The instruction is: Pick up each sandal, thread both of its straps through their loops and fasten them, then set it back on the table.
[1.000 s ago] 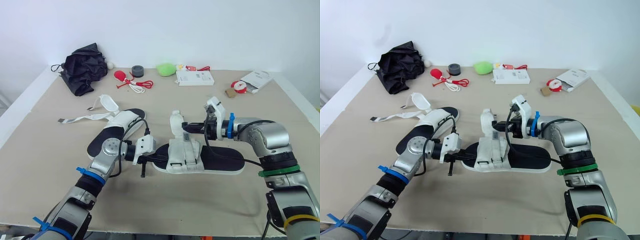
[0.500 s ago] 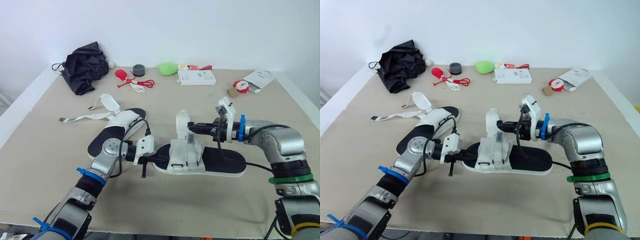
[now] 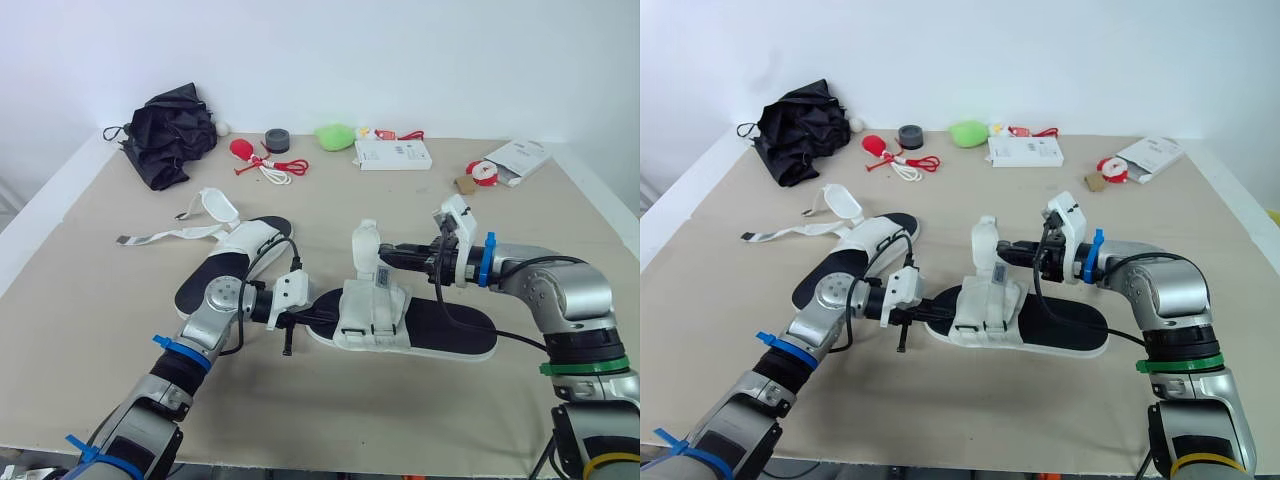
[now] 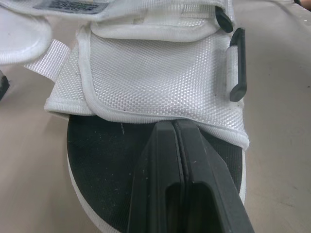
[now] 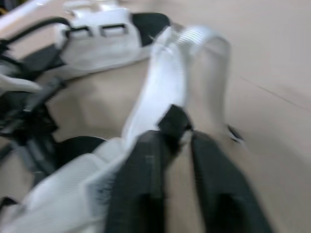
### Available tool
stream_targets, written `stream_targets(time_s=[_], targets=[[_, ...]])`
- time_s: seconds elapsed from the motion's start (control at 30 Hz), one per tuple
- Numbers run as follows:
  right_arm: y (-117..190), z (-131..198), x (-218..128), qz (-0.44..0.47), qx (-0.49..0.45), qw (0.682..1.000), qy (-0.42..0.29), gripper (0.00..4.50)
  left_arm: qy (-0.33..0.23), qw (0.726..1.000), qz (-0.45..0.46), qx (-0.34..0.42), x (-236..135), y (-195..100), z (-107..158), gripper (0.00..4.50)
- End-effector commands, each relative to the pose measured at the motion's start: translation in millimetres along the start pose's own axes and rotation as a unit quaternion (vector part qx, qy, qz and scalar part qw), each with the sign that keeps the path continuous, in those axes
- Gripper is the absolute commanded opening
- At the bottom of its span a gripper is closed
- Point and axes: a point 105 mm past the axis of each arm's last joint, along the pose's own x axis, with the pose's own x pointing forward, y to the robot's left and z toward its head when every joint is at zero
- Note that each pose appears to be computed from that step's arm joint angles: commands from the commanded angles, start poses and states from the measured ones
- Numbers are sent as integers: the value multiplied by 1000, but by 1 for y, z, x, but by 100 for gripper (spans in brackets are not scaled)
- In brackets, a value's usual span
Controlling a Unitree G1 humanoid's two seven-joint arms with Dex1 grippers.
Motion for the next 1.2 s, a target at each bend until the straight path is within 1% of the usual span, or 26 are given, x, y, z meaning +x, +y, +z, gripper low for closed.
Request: stream_targets(time_s=[0.03, 0.07, 0.23, 0.43, 0.6, 1.03, 1.07, 1.1, 1.13, 1.17, 1.2], targets=[[5, 6, 0, 3, -20, 1000, 7, 294, 103, 989, -33, -105, -3, -35, -65, 0], [4, 8, -1, 4, -16, 1000, 3, 335, 103, 988, -33, -106, -3, -35, -65, 0], [1, 28, -14, 10, 0, 999, -41, 335, 103, 988, -32, -108, -3, -36, -65, 0], [8, 36, -20, 26, -6, 998, -65, 335, 102, 988, -34, -108, -2, -36, -65, 0], [11, 26, -17, 29, -8, 999, -41, 335, 101, 988, -35, -107, 0, -35, -65, 0], [12, 26, -10, 35, -9, 998, -41, 335, 101, 988, -32, -109, 0, -36, -65, 0], [12, 26, -10, 37, -9, 998, -41, 297, 101, 988, -31, -109, 0, -36, -65, 0], [13, 26, -9, 40, -10, 998, -40, 274, 100, 988, -31, -109, 0, -36, -65, 0], [14, 26, -9, 41, -10, 998, -40, 216, 100, 988, -31, -109, 0, -36, -65, 0], [14, 26, -8, 42, -11, 998, -39, 189, 100, 989, -31, -109, 0, -36, -65, 0], [14, 25, -7, 43, -11, 998, -38, 189, 100, 989, -30, -109, 0, -36, -65, 0]])
